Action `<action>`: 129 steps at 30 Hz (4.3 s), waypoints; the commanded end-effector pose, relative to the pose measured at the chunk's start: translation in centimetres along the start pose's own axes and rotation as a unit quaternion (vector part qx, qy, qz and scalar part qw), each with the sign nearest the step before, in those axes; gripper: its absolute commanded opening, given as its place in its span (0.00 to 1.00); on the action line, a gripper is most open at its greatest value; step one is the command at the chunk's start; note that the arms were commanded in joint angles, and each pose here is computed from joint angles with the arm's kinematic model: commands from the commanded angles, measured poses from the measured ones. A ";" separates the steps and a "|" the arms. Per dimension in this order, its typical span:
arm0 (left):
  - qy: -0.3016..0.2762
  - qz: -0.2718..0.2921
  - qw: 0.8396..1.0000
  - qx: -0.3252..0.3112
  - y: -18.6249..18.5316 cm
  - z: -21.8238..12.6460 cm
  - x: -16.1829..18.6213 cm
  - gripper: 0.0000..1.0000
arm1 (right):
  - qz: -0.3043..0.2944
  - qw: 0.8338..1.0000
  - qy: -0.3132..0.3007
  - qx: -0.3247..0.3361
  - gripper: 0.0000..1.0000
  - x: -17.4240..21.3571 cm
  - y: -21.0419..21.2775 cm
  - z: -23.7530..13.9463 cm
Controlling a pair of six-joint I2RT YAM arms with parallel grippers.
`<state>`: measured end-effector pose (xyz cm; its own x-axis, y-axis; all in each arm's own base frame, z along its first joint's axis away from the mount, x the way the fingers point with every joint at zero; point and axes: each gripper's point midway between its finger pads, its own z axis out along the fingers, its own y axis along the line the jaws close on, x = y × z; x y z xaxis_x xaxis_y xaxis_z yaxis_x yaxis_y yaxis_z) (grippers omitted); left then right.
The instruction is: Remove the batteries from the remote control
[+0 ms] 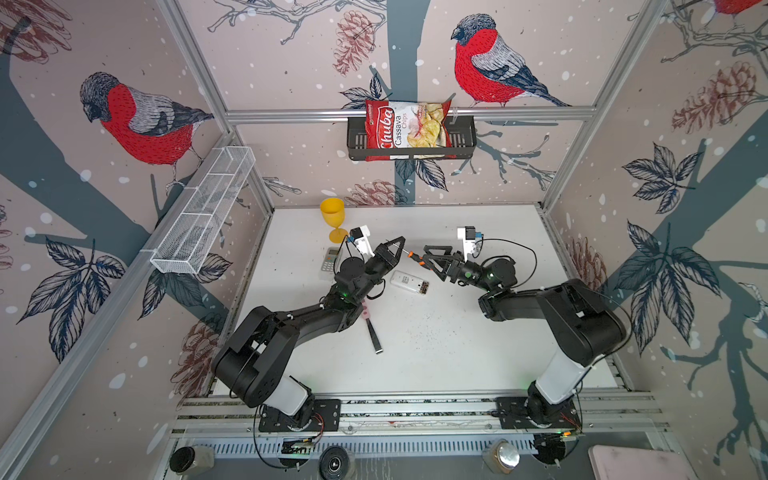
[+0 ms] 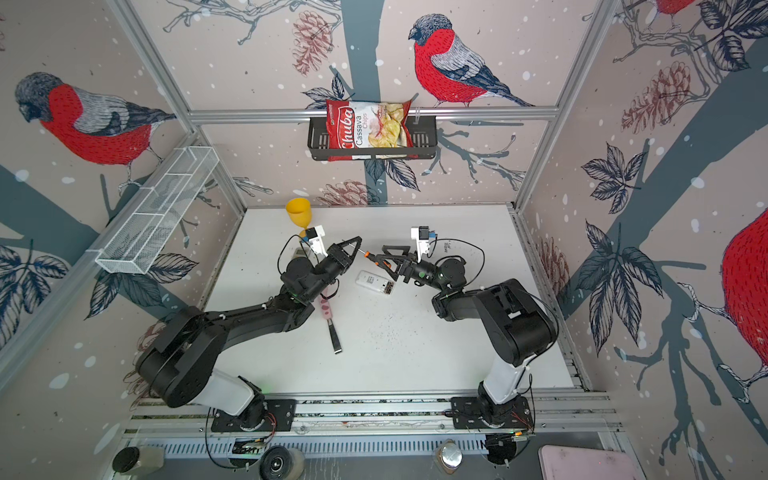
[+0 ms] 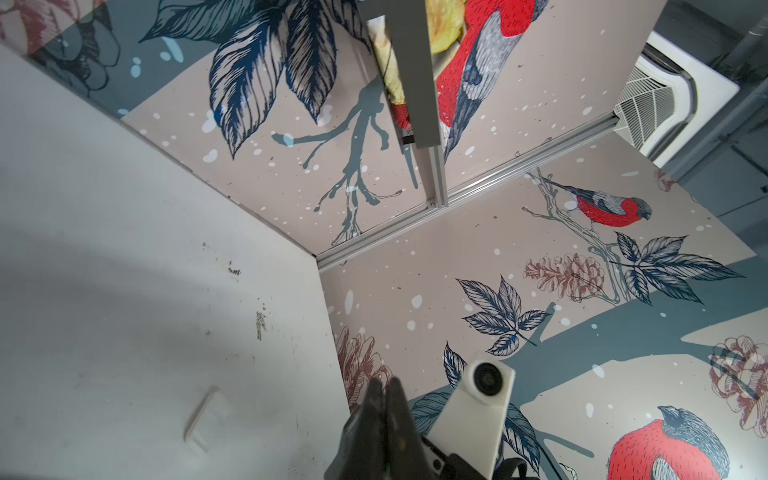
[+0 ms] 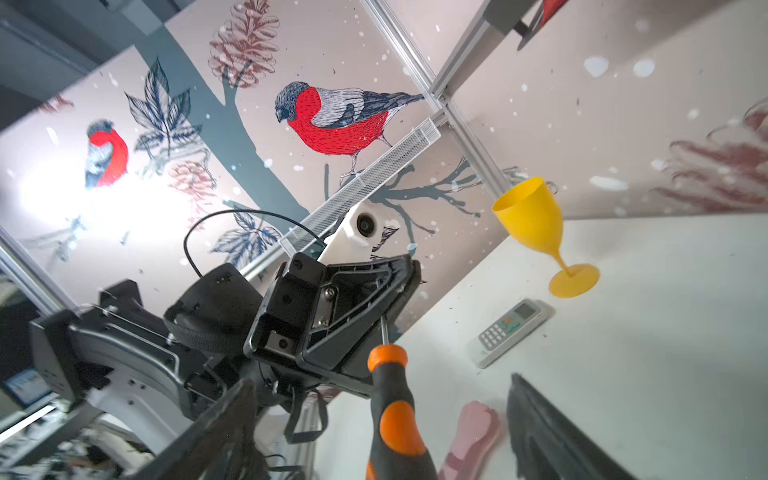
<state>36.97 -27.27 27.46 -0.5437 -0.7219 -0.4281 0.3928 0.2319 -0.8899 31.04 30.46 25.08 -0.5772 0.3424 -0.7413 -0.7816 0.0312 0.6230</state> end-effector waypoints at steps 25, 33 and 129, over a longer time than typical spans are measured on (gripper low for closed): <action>0.005 0.045 0.992 0.119 -3.2 2.4 0.3 0.00 | 0.058 0.994 -0.023 -0.092 0.49 -2.9 2.7 1.6; 0.010 0.031 0.993 0.118 -2.0 2.4 0.9 0.00 | 0.053 0.995 -0.035 -0.082 0.25 -3.3 2.3 1.5; 0.308 0.221 0.880 -0.284 22.6 -2.0 9.4 0.56 | -0.132 0.885 0.281 0.346 0.00 11.1 -11.1 -10.0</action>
<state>39.82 -27.17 3.57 -0.7871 -0.0529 -0.6146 0.3155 0.8216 -0.4749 30.42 23.96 6.53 -0.6128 -0.2871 -0.7362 -0.6613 0.6964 0.2789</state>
